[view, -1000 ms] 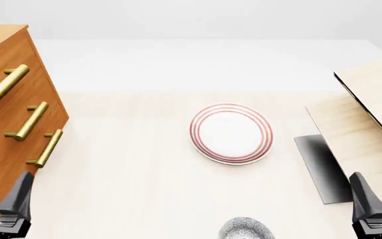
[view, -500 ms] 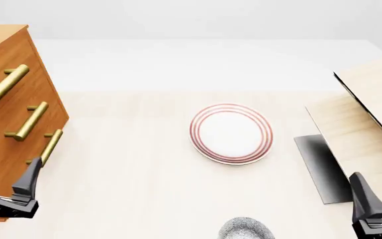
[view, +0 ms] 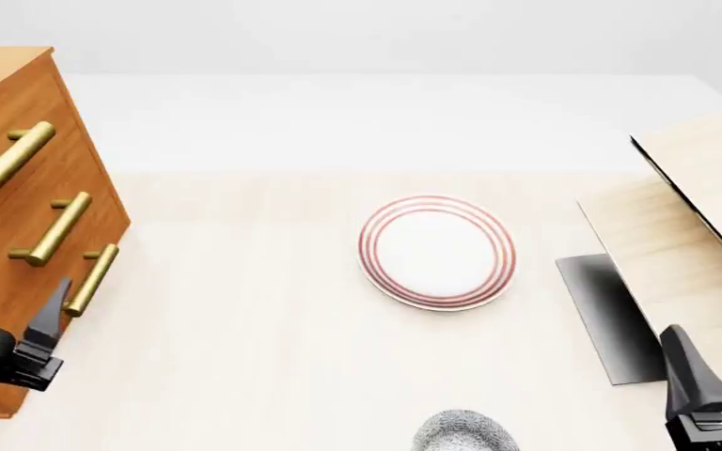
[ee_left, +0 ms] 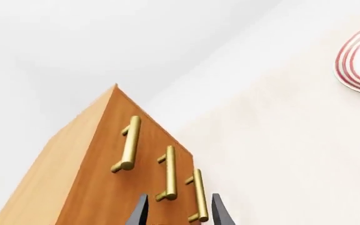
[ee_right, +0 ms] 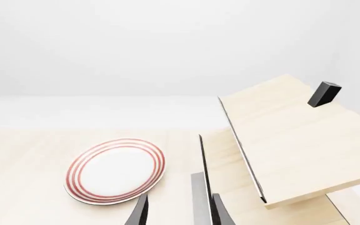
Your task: Open the top drawer of the cabinet and put the bowl in it.
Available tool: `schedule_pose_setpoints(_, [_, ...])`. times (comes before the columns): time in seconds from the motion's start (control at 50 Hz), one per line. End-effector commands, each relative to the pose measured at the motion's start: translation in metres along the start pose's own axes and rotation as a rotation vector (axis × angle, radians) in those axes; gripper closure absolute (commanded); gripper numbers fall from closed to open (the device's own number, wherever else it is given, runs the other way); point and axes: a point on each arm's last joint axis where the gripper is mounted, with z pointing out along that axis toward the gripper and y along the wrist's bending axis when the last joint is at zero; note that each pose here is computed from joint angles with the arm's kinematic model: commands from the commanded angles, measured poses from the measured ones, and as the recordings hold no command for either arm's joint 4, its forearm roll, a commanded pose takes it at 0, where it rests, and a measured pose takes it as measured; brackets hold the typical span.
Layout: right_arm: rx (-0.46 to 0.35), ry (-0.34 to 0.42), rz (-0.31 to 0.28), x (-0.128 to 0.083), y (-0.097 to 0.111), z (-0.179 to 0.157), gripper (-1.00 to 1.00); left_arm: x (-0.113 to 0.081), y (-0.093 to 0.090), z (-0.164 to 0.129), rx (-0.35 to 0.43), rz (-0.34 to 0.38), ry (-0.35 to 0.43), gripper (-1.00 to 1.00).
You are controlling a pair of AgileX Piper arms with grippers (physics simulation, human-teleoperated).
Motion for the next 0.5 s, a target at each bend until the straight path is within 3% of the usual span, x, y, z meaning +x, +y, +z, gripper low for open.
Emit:
schedule_pose_setpoints(0.02, [0.000, -0.001, 0.000, 0.000, 0.000, 0.000, -1.00, 0.000, 0.003, 0.001, -0.007, 0.178, 0.028, -1.00])
schedule_pose_setpoints(0.24, [0.000, -0.001, 0.000, 0.000, 0.000, 0.000, -1.00, -0.008, 0.011, 0.000, -0.032, 0.262, 0.018, -1.00])
schedule_pose_setpoints(0.42, [0.000, -0.001, 0.000, 0.000, 0.000, 0.000, -1.00, -0.006, 0.012, 0.009, -0.048, 0.376, 0.022, -1.00])
schedule_pose_setpoints(0.44, [0.000, -0.001, 0.000, 0.000, 0.000, 0.000, -1.00, -0.003, 0.010, 0.010, -0.057, 0.424, 0.024, -1.00])
schedule_pose_setpoints(0.5, [0.000, -0.001, 0.000, 0.000, 0.000, 0.000, -1.00, -0.008, 0.013, 0.013, -0.057, 0.420, 0.011, -1.00])
